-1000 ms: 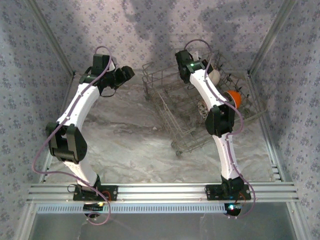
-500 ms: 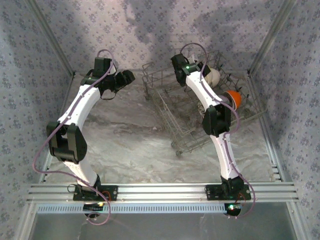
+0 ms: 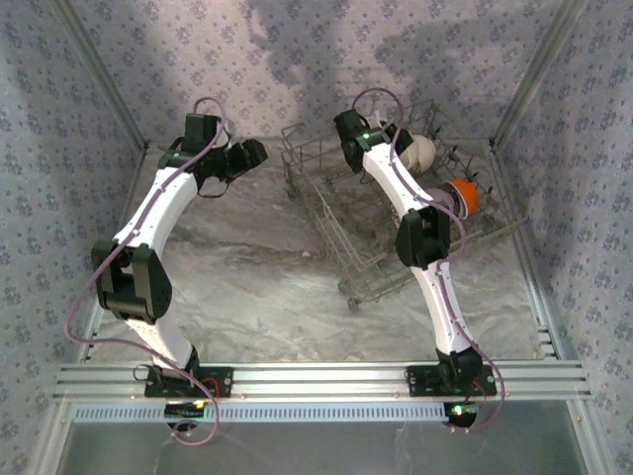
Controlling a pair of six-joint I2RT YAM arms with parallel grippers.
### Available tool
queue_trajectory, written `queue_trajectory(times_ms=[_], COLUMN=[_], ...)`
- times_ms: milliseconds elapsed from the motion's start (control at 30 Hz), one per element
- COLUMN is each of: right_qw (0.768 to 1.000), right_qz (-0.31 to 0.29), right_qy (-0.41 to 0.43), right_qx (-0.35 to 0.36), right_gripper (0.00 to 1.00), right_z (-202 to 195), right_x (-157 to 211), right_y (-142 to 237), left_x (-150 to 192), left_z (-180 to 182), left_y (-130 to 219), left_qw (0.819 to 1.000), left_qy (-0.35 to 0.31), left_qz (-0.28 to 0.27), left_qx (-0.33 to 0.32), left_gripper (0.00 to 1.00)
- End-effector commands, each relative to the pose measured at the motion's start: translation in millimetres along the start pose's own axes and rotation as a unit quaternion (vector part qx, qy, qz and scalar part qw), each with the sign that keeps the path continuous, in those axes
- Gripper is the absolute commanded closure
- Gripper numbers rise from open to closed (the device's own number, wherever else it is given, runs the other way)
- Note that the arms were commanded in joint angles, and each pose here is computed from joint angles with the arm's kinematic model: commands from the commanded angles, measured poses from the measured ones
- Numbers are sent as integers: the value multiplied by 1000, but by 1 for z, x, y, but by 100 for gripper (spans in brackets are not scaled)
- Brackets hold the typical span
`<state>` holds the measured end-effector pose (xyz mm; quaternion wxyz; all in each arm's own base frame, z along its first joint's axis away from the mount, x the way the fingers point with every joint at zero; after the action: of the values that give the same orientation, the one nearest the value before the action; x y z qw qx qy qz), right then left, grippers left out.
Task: Load the bowls into the dish rack
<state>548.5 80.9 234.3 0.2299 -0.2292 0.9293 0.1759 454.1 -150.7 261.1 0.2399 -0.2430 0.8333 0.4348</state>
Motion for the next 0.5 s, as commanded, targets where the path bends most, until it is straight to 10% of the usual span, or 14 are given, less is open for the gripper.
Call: queue_trajectory(times_ms=[0, 467], right_qw=[999, 998], right_qz=[-1, -17], right_qy=[1, 51], right_qx=[41, 31], right_gripper=[100, 100], right_z=[-13, 13], right_x=[-4, -11], right_y=[0, 12], left_x=[-2, 3], left_z=[-7, -7], left_y=[9, 9], left_qw=[1000, 1000], left_qy=[-17, -24], left_qz=[-3, 4], left_qx=[16, 19], left_gripper=[29, 29])
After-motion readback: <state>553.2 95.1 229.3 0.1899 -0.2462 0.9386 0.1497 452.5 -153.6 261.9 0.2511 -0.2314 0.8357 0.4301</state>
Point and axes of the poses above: each hand's point on the last joint's axis, 136 mm out from that joint toward the fingers, its own y axis back along the fingers, its own z axis along the line the jaws close on, x = y × z, the point moved 2 cm from there along y, back along the fingers, and after that the axes turned 13 degrees about -y, right-handed, at the moved point
